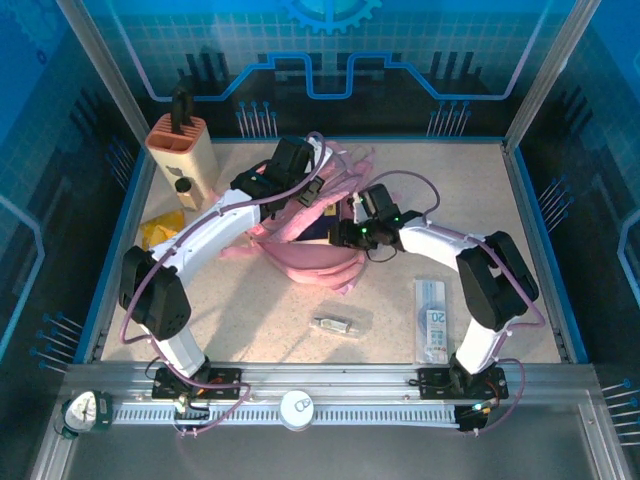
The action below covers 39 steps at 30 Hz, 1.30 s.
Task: Pack the student bag
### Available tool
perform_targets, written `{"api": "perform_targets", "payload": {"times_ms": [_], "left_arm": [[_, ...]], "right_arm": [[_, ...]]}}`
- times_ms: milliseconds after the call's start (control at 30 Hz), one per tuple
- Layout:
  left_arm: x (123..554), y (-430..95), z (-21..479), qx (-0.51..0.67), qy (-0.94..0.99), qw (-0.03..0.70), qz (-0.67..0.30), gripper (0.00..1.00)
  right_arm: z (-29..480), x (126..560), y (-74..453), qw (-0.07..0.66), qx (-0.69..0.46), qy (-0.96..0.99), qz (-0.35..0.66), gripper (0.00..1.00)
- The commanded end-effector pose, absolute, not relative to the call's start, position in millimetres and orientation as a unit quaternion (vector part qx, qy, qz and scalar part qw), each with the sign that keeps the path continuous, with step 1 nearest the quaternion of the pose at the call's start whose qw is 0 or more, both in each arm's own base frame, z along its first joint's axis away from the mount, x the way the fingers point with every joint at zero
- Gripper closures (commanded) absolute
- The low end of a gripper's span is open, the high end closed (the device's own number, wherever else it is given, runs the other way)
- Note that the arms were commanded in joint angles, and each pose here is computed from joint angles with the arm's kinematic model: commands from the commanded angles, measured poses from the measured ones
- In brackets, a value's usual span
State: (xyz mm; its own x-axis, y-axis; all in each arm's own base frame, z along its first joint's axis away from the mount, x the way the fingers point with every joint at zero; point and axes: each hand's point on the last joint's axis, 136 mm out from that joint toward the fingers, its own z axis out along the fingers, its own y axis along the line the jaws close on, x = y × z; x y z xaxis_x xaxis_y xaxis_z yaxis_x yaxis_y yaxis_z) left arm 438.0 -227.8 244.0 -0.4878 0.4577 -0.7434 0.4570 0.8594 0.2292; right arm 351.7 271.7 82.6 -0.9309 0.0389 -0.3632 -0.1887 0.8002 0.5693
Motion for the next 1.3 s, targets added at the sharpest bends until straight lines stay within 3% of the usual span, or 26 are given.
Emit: {"api": "perform_targets", "payload": {"times_ms": [0, 267, 400, 567, 867, 1033, 1200, 1267], "left_arm": [[437.9, -233.1, 301.3, 0.237, 0.831, 0.501, -0.039, 1.00], [435.8, -235.8, 306.9, 0.231, 0.832, 0.502, -0.054, 1.00], [436.8, -234.1, 307.9, 0.226, 0.832, 0.503, -0.052, 1.00], [439.5, -234.2, 300.5, 0.210, 0.841, 0.496, -0.055, 1.00], [433.7, -235.6, 260.3, 0.180, 0.874, 0.444, -0.078, 1.00], [424.7, -226.9, 224.1, 0.135, 0.908, 0.391, -0.071, 0.93], [405.8, -239.1, 215.1, 0.115, 0.917, 0.359, -0.131, 0.73], [396.4, -238.1, 221.7, 0.096, 0.915, 0.360, -0.155, 0.61]], "right_arm": [[61.4, 345.7, 272.3, 0.168, -0.049, 0.941, 0.290, 0.66], [74.7, 399.5, 291.4, 0.248, -0.057, 0.925, 0.282, 0.78], [79.0, 416.2, 289.8, 0.275, -0.055, 0.923, 0.264, 0.77], [97.2, 394.1, 290.7, 0.285, -0.079, 0.911, 0.286, 0.70], [108.8, 329.1, 249.9, 0.276, -0.120, 0.917, 0.260, 0.44], [116.8, 302.8, 220.3, 0.295, -0.128, 0.923, 0.210, 0.21], [127.2, 284.7, 219.1, 0.301, -0.164, 0.918, 0.200, 0.07], [130.6, 277.2, 223.6, 0.304, -0.177, 0.915, 0.200, 0.02]]}}
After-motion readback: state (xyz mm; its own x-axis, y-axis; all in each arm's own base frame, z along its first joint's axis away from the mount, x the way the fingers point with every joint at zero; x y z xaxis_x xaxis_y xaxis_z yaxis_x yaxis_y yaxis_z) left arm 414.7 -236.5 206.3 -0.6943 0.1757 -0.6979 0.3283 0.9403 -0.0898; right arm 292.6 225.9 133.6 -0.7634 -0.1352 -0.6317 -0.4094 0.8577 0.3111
